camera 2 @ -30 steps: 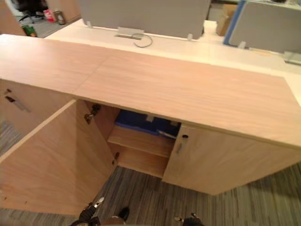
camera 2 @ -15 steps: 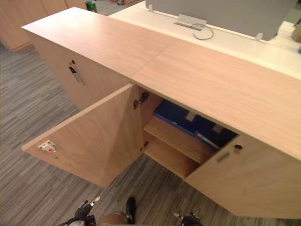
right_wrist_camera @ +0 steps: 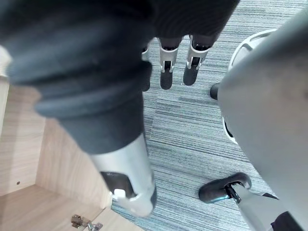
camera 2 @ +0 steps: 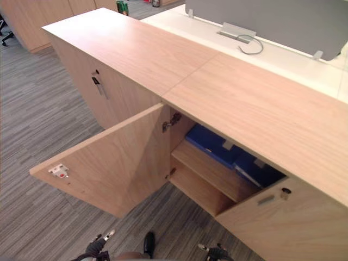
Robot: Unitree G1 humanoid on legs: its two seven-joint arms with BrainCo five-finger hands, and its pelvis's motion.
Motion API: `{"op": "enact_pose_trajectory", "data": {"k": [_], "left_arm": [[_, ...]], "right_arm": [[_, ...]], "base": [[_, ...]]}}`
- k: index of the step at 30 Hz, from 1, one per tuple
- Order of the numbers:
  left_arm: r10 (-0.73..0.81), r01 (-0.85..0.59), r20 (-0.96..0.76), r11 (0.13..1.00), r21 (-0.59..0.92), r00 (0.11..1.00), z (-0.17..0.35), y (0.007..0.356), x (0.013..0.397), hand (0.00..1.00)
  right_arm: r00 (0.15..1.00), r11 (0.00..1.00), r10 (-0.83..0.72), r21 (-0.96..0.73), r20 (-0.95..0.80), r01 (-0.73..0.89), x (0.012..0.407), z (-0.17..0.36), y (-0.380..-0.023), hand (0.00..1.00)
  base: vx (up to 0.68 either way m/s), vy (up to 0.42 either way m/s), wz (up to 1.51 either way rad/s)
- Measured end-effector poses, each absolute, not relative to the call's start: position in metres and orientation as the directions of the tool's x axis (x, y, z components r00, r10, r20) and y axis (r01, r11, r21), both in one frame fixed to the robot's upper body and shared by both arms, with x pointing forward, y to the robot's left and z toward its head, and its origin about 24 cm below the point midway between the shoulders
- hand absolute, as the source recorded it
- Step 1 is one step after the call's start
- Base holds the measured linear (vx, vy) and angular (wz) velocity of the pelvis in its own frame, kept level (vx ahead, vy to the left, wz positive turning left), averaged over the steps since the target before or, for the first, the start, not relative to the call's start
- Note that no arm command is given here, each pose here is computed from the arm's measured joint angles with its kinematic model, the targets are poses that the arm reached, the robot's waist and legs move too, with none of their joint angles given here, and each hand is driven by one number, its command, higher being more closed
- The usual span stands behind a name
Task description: Walk over to the cabinet, pick up the folder, carry it to the office cabinet, place the folder inside the office cabinet, then close the office cabinet door
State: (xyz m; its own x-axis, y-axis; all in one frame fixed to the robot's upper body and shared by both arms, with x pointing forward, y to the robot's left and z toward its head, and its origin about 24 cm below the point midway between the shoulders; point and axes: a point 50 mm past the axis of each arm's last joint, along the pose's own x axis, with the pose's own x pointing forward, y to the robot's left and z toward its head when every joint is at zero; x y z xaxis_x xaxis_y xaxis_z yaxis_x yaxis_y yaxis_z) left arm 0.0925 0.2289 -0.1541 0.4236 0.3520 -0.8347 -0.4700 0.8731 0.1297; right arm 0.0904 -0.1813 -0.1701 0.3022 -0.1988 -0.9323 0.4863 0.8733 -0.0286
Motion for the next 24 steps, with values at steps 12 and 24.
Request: {"op": "enact_pose_trajectory", "data": {"k": [12,24], "left_arm": [[0.599,-0.642,-0.737,0.705,0.301,0.312,-0.130,0.309,0.069,0.00],[0.634,-0.523,-0.640,0.756,0.395,0.434,-0.101,0.339,0.108,0.00]], "right_arm": [[0.292,0.861,-0.205,-0.030,-0.934,0.508,0.084,-0.171,-0.187,0.00],[0.269,0.829,-0.203,-0.019,-0.941,0.559,0.075,-0.172,-0.193,0.00]], "base": [[0.04,-0.027,-0.17],[0.04,-0.032,-0.12]]}}
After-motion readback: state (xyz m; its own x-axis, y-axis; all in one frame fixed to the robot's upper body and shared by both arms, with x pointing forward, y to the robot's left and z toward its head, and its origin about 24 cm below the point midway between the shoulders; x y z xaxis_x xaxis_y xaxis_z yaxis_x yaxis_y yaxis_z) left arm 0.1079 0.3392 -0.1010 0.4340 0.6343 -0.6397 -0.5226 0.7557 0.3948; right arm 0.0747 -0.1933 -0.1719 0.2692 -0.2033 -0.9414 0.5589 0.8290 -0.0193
